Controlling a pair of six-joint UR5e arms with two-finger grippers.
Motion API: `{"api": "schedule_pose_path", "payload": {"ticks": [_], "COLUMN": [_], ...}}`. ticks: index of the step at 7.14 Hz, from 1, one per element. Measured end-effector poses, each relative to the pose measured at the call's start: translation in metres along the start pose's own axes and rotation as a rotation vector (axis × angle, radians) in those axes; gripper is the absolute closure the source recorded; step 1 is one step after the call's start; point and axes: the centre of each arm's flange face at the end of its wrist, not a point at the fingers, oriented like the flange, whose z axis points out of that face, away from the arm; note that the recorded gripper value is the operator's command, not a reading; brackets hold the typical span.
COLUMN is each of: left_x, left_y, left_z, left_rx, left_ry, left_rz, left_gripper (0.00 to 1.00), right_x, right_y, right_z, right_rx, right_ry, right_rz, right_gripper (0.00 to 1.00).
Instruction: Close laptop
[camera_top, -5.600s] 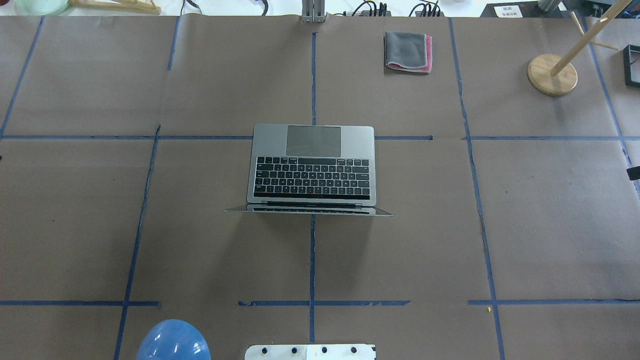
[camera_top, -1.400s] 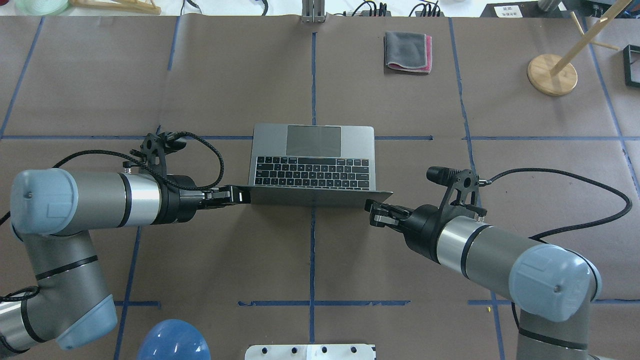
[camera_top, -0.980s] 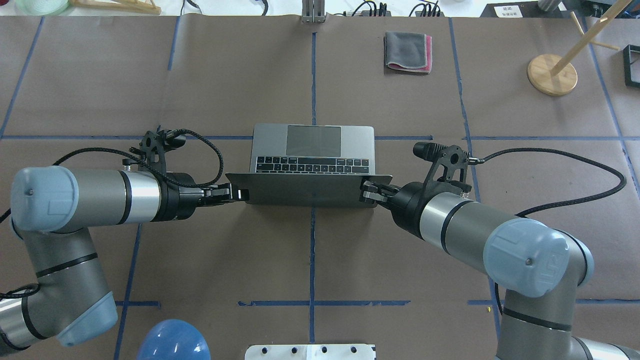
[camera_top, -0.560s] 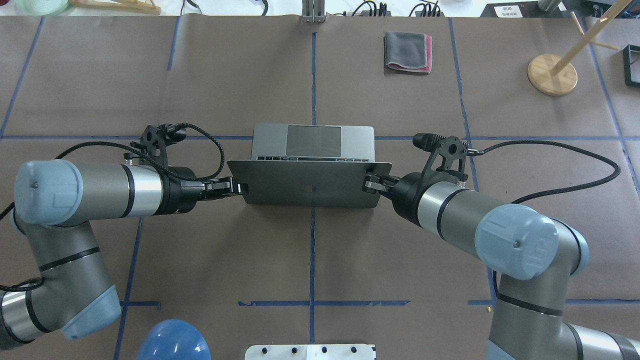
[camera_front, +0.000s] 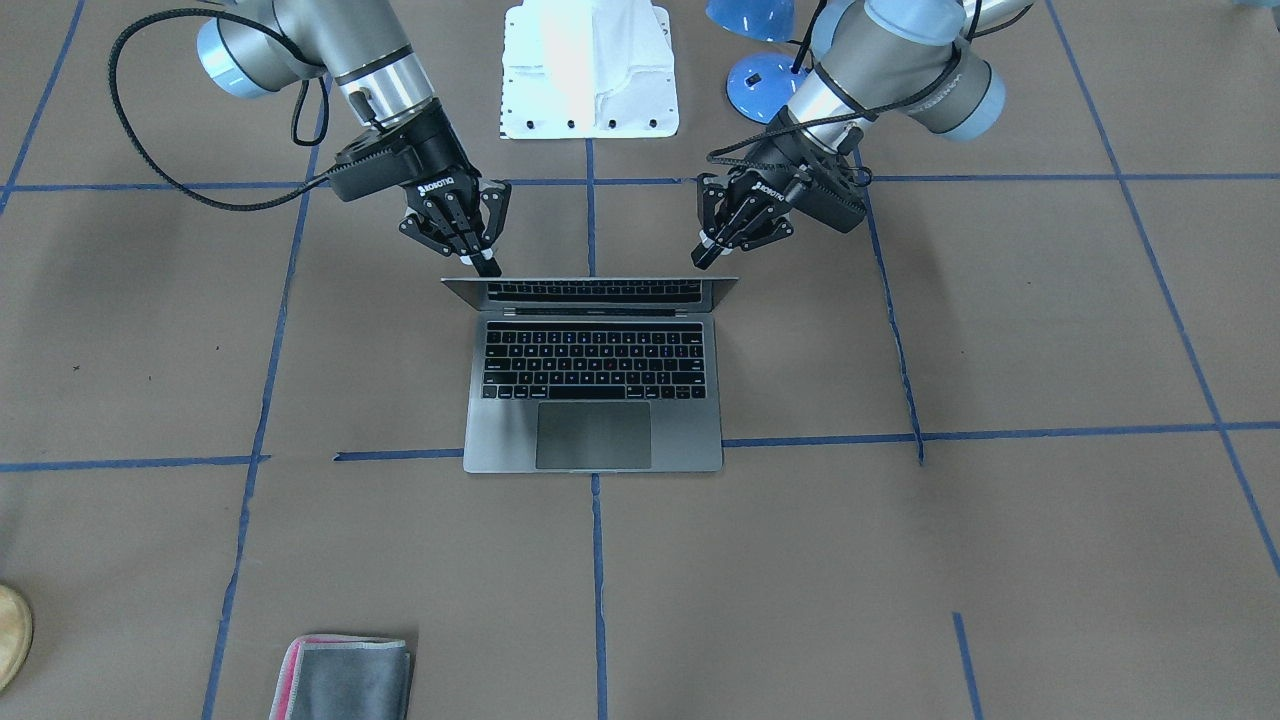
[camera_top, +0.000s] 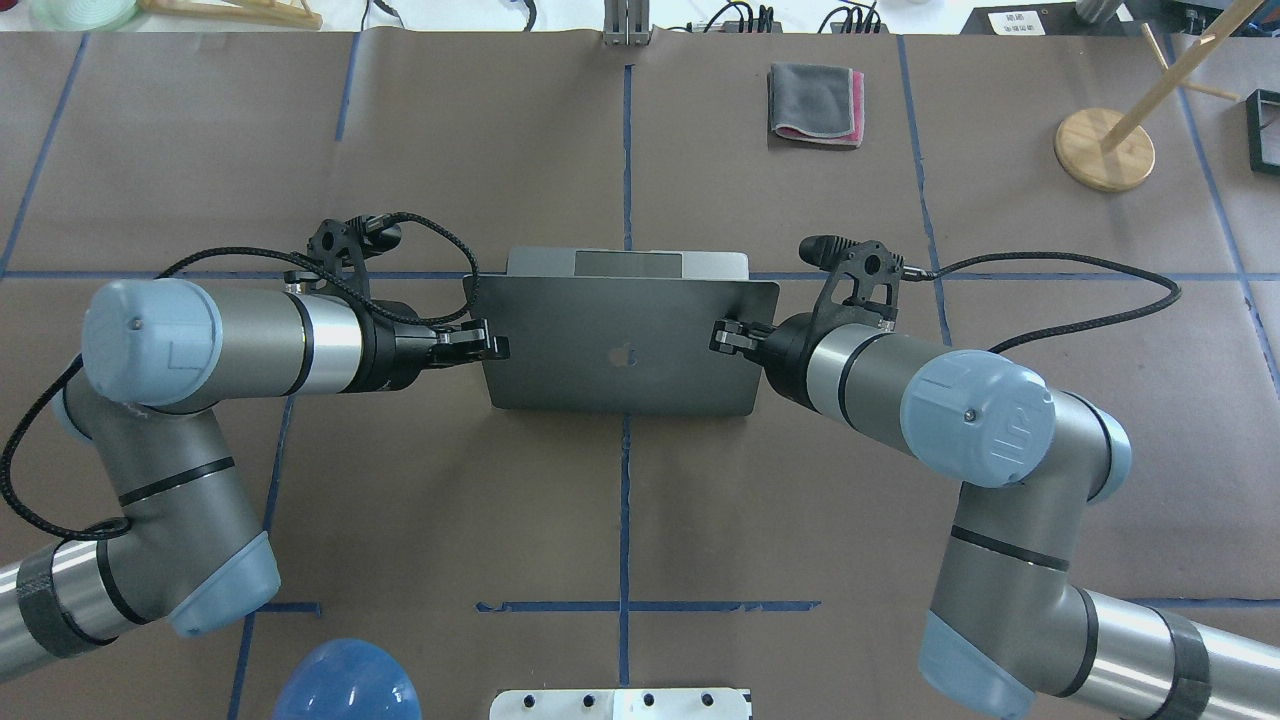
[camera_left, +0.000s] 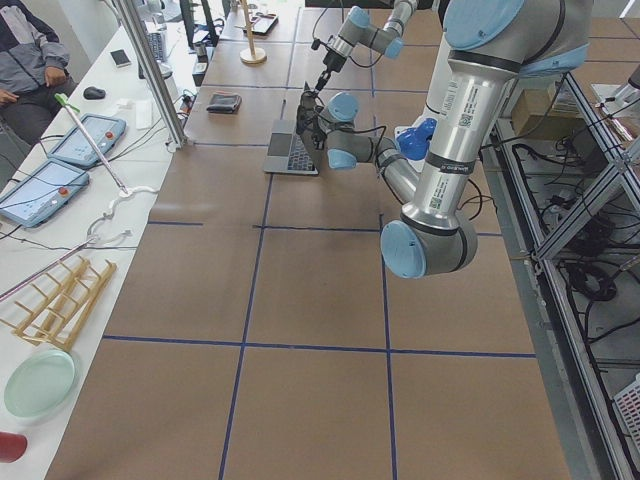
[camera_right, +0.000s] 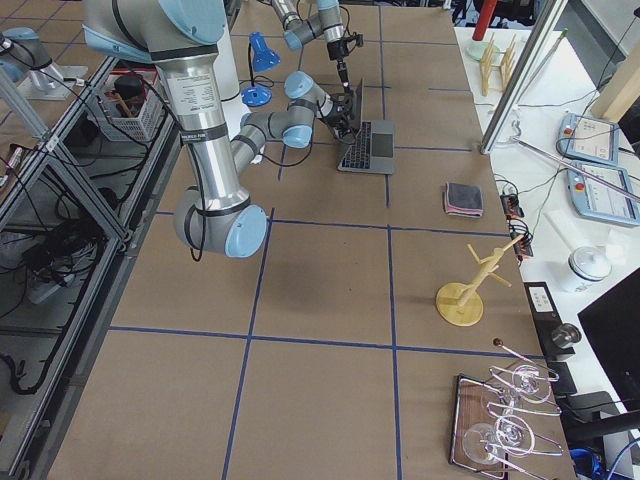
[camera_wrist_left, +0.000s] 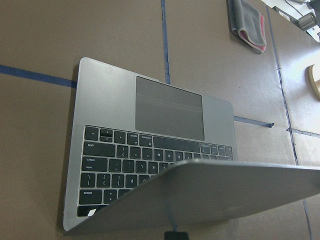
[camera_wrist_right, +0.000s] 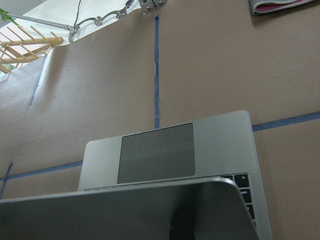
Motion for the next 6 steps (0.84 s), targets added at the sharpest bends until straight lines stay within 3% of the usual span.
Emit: {"api": "schedule_pose_path", "payload": {"ticks": [6], "left_x": [-0.021], "left_y": [-0.027], "left_z": [0.059], "left_rx": [0.011], "left_ry": [-0.096], "left_rz": [-0.005], "left_gripper": [1.0], "right_x": [0.011], "right_y": [-0.007], "right_z": [0.051], "right_rx": [-0.012], "right_ry": [0.079], "right_rz": [0.0], "right_gripper": [0.99]}}
